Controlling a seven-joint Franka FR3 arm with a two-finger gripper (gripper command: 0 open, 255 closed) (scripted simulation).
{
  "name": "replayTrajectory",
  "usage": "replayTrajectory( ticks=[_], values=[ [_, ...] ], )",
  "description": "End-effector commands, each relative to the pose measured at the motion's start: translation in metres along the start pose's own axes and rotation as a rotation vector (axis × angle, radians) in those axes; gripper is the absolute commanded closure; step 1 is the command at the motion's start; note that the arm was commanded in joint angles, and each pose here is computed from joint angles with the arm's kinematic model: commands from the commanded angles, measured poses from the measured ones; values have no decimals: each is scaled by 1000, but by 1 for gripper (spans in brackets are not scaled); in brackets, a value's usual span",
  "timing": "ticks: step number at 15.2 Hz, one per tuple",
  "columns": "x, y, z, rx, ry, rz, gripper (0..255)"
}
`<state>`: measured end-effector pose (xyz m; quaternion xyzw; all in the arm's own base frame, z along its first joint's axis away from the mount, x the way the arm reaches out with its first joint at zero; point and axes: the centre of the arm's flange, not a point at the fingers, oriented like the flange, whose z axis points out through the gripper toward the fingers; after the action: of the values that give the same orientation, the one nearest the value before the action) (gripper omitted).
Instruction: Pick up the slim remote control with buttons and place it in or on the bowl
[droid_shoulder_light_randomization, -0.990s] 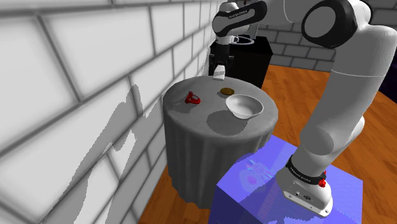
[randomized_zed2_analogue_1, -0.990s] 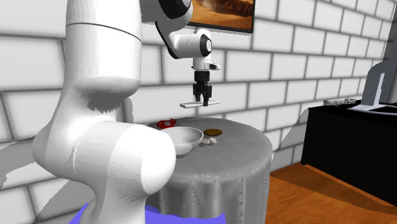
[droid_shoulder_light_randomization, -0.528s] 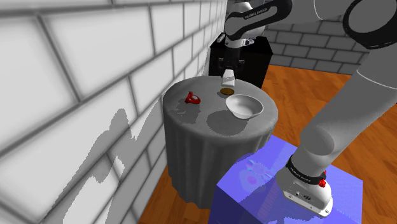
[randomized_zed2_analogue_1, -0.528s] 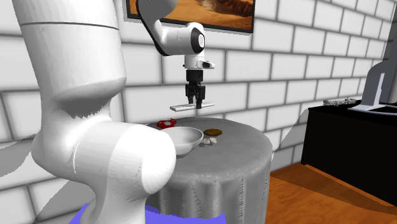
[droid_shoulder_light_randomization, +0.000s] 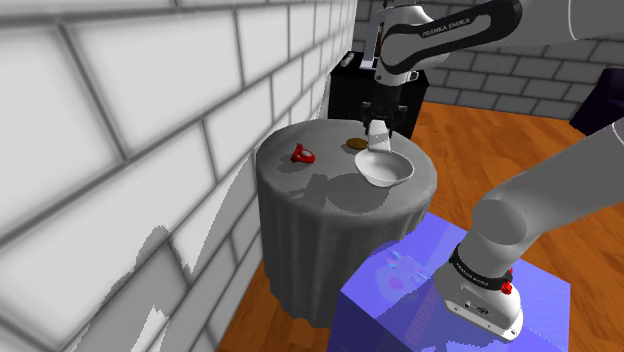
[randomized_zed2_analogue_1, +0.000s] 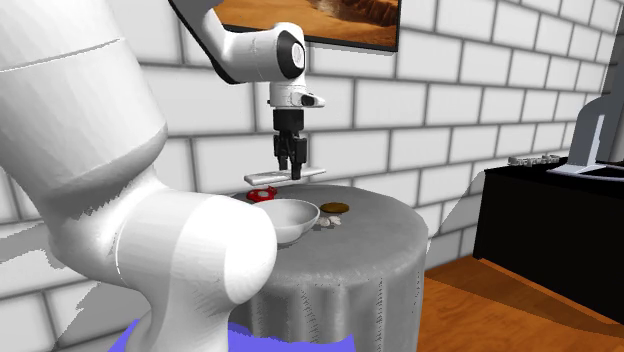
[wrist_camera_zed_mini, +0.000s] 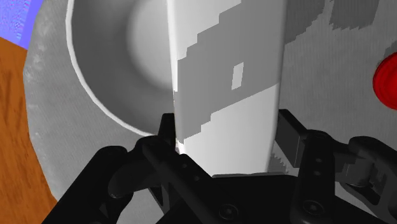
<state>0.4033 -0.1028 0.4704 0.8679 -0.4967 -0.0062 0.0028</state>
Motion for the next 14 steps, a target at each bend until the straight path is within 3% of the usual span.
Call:
replayTrajectory(
  ticks=[1, 3, 14],
  values=[
    [-19, 18, 1, 0, 0, 0, 255],
    [-39, 35, 1, 0, 0, 0, 255],
    [-39, 34, 60, 0, 0, 0, 255]
  ],
)
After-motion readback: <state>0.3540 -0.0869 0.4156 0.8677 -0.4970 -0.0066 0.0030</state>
